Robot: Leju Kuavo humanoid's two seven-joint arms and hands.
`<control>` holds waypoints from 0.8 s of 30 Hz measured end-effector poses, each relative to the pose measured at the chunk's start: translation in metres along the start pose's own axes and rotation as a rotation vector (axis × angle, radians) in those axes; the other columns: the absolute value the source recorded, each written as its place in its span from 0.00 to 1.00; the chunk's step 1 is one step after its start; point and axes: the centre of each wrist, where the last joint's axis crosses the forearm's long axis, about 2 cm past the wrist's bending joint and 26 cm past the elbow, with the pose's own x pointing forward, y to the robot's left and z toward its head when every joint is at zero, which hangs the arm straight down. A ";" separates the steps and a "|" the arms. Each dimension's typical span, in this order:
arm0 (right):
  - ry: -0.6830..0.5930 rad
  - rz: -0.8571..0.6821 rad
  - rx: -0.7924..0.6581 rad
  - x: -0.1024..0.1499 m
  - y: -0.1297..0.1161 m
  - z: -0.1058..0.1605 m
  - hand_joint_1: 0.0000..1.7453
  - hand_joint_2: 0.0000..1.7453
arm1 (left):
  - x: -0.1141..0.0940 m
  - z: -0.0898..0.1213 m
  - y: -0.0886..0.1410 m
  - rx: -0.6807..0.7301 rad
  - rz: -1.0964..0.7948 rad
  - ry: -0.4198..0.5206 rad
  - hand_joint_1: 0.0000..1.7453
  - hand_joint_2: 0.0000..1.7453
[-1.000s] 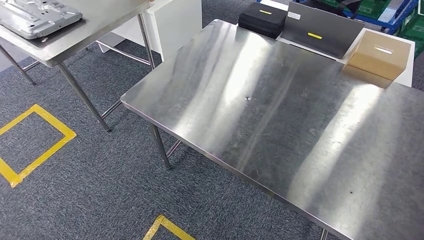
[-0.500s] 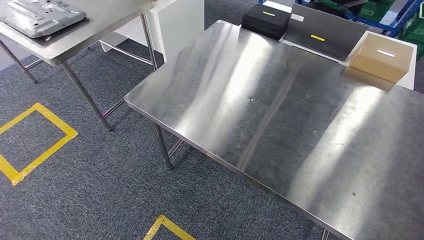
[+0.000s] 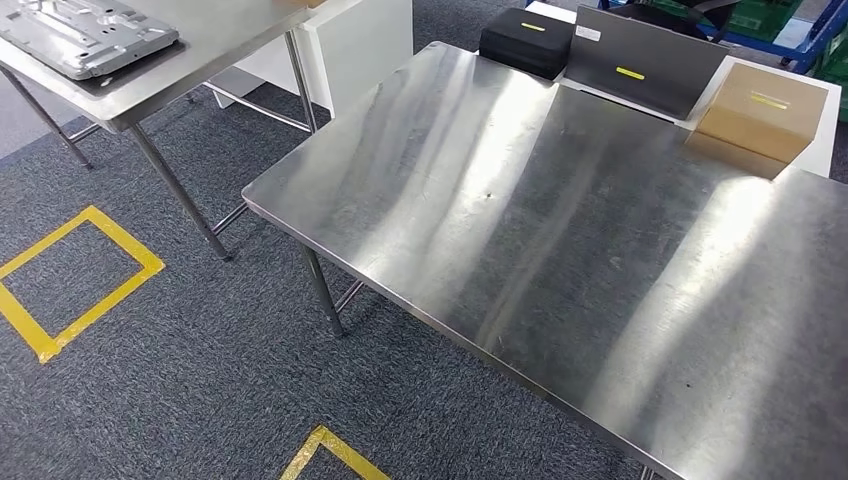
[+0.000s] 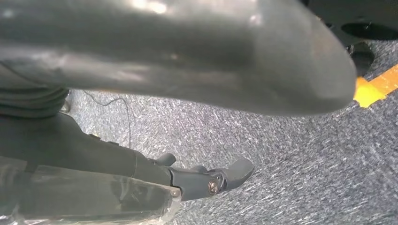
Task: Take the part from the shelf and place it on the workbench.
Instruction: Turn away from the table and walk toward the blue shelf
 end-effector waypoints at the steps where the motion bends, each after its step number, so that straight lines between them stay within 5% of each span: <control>1: -0.001 0.000 0.003 0.000 0.000 0.000 0.00 0.00 | 0.000 0.000 0.000 0.000 0.000 0.000 0.00 0.00; 24: -0.001 0.018 0.054 0.001 0.002 0.000 0.00 0.00 | 0.006 -0.002 -0.004 -0.013 0.009 -0.001 0.00 0.00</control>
